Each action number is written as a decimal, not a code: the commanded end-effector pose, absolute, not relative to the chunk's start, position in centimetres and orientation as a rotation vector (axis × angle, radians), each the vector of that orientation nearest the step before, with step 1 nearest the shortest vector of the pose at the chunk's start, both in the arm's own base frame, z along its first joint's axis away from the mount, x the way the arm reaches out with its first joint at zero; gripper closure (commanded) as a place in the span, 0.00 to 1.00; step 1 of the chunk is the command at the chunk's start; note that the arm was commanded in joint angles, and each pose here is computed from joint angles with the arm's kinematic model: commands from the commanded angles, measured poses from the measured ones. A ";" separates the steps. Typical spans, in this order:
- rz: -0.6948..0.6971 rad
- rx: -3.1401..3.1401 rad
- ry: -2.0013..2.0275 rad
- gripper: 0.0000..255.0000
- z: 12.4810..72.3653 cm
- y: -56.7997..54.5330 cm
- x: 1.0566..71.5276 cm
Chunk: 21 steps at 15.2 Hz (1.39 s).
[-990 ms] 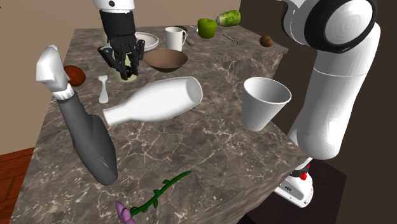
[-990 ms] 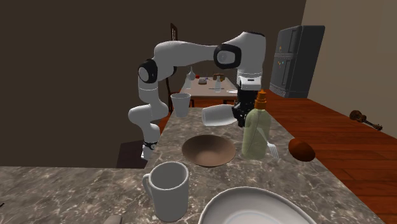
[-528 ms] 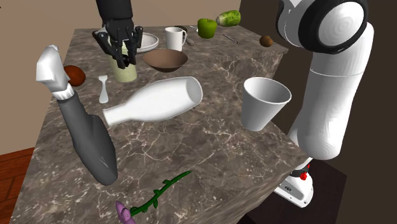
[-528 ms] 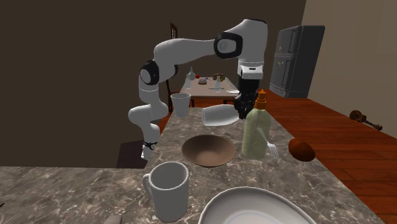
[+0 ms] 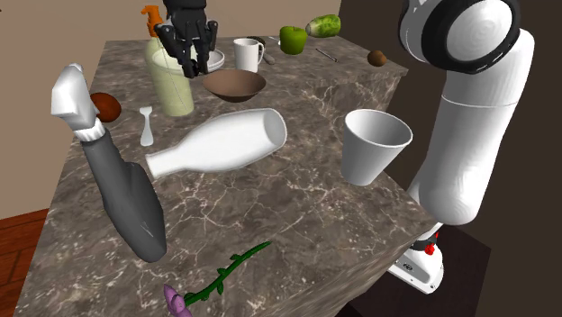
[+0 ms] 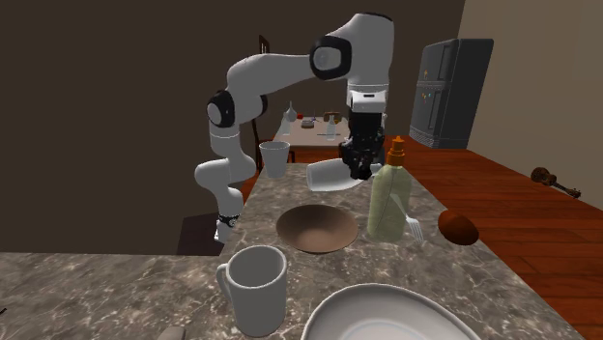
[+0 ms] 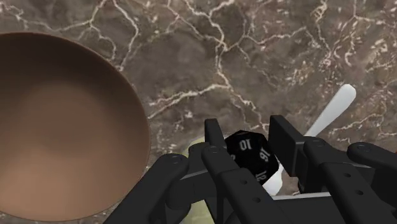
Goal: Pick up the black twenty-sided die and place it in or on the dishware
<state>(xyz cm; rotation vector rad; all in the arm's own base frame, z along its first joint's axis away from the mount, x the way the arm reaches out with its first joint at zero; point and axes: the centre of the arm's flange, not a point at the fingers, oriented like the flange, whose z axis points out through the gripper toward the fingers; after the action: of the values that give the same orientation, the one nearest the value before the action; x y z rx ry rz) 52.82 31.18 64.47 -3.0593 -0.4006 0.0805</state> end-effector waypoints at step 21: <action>0.081 -3.059 -0.403 1.00 59.5 16.2 58.2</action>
<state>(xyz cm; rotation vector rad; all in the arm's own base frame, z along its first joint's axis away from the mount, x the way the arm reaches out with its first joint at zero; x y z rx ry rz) 58.25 16.20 59.95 -3.0589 -0.4029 0.0815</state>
